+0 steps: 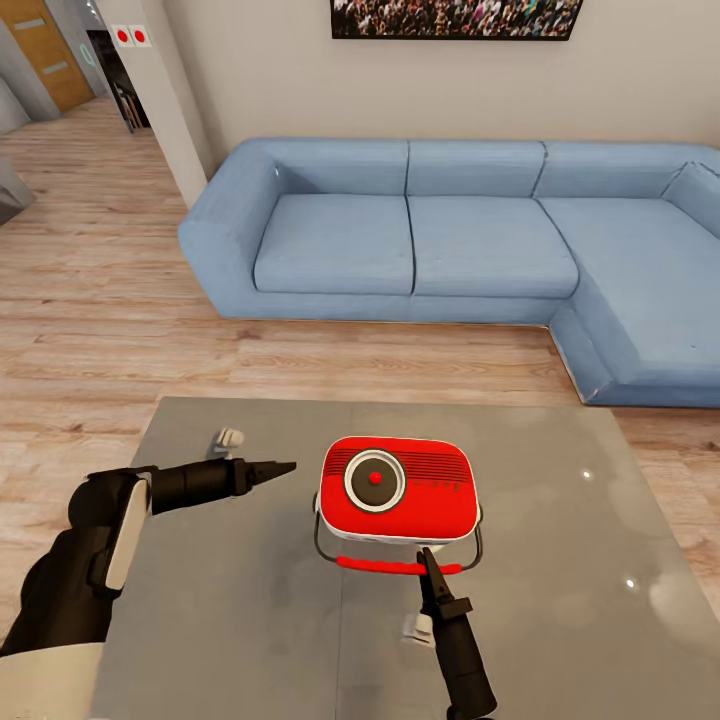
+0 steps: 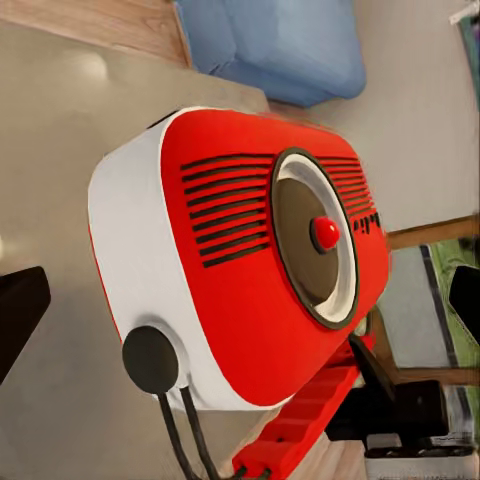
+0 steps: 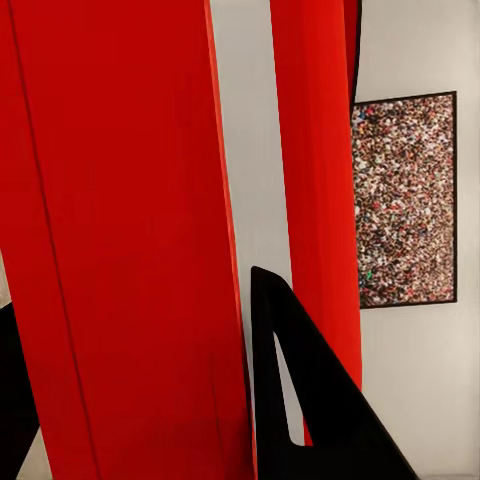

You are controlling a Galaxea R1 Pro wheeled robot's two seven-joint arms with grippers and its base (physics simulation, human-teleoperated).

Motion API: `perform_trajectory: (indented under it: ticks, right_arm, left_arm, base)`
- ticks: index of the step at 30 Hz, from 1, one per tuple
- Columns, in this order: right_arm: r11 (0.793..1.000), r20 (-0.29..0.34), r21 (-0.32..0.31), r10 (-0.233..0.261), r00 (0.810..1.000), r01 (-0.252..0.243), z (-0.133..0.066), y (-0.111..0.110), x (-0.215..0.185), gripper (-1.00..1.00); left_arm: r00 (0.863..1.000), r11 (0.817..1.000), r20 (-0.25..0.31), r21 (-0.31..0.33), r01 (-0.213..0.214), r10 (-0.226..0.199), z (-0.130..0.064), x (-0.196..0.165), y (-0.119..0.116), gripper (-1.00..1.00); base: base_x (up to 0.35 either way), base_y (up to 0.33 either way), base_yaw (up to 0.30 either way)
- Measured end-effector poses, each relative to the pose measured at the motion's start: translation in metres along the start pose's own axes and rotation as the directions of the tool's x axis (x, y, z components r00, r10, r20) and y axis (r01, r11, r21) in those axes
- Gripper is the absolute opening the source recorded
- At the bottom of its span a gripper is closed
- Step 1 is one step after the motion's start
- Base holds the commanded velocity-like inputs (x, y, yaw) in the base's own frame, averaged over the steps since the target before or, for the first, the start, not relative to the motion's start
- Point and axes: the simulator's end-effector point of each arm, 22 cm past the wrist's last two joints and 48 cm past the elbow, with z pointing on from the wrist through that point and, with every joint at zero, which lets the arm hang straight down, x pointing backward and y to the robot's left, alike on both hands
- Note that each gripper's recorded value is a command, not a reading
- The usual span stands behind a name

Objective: Turn on the radio receiver that's on the table in the living room.

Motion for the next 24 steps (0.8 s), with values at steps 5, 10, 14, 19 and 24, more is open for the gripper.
perform_trajectory:
  ticks: [5,10,14,19,24]
  right_arm:
    - [1.000,-0.001,-0.001,0.000,1.000,0.000,0.000,0.000,0.000,-1.00]
    - [1.000,-0.002,-0.002,-0.002,1.000,0.002,0.000,0.001,0.000,-1.00]
    - [1.000,-0.001,-0.002,-0.002,1.000,0.002,0.000,0.001,0.000,-1.00]
    - [1.000,-0.001,-0.002,-0.003,1.000,0.003,0.000,0.001,0.000,-1.00]
    - [1.000,-0.001,-0.003,-0.005,1.000,0.005,-0.001,0.001,0.001,-1.00]
  left_arm:
    - [1.000,1.000,0.012,0.027,0.001,-0.002,0.009,-0.004,-0.010,1.00]
    - [1.000,0.999,0.016,0.038,0.004,-0.004,0.013,-0.005,-0.015,1.00]
    - [1.000,0.999,0.018,0.044,0.006,-0.007,0.015,-0.005,-0.017,1.00]
    - [1.000,0.998,0.022,0.055,0.010,-0.011,0.018,-0.005,-0.021,1.00]
    - [0.999,0.997,0.027,0.076,0.017,-0.019,0.025,-0.005,-0.029,1.00]
  base:
    - [0.000,0.000,0.000]
    - [0.000,0.000,0.000]
    - [0.000,0.000,0.000]
    - [0.000,0.000,0.000]
    - [0.000,0.000,0.000]
